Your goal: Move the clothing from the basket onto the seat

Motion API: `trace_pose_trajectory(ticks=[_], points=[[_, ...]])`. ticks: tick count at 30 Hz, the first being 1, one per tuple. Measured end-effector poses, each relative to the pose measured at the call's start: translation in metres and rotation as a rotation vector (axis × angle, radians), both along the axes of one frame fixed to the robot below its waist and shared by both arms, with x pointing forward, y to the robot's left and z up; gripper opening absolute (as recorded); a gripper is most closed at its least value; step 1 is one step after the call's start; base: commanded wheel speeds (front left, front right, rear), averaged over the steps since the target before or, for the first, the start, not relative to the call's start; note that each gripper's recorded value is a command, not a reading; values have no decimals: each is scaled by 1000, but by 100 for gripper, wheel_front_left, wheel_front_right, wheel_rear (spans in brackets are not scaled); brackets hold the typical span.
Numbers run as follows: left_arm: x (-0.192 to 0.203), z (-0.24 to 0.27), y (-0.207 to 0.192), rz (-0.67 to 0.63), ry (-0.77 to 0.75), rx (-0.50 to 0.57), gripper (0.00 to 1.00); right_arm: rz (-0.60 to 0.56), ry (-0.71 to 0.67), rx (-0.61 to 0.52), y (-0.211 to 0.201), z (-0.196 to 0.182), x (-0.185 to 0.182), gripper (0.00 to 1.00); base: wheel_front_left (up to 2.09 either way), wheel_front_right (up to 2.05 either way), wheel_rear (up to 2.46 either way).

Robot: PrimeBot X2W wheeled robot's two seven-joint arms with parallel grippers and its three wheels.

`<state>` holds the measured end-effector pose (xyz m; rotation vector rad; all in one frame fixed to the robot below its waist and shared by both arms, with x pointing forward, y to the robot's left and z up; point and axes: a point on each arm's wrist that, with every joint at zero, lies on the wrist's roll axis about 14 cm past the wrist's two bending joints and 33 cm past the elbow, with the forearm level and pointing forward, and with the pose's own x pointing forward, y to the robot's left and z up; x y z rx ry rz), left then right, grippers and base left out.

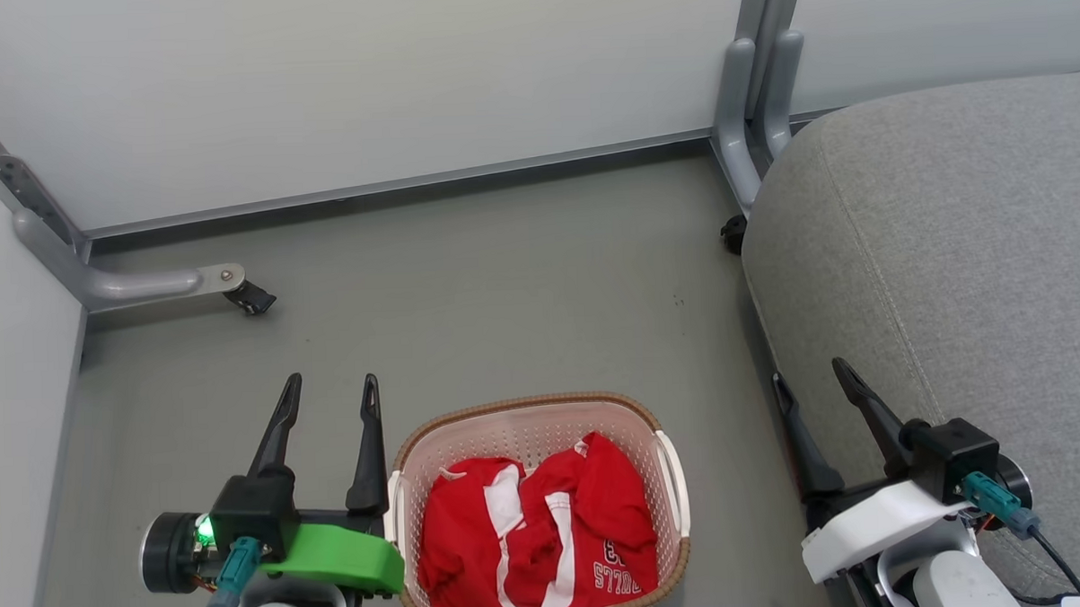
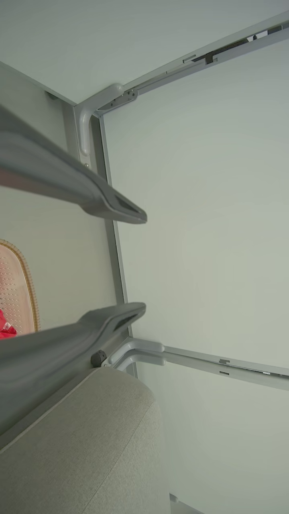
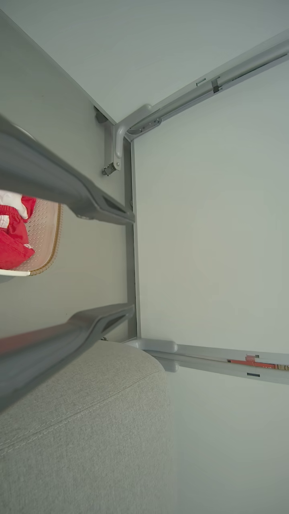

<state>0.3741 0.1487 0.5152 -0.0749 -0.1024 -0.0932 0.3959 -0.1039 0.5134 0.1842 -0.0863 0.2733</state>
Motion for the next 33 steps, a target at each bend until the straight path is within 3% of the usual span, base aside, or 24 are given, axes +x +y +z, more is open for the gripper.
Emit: trace_pose_trajectory(ticks=[10,21,33], points=[[14,-6,-14,-62,17,13,100,-7,-5,1,-2,1,6,100,0,0,0],[55,-21,-57,-224,52,63,100,-45,-35,1,-17,9,18,100,0,0,0],[100,-83,-110,-425,191,140,100,-125,-30,-10,-48,1,43,100,0,0,0]])
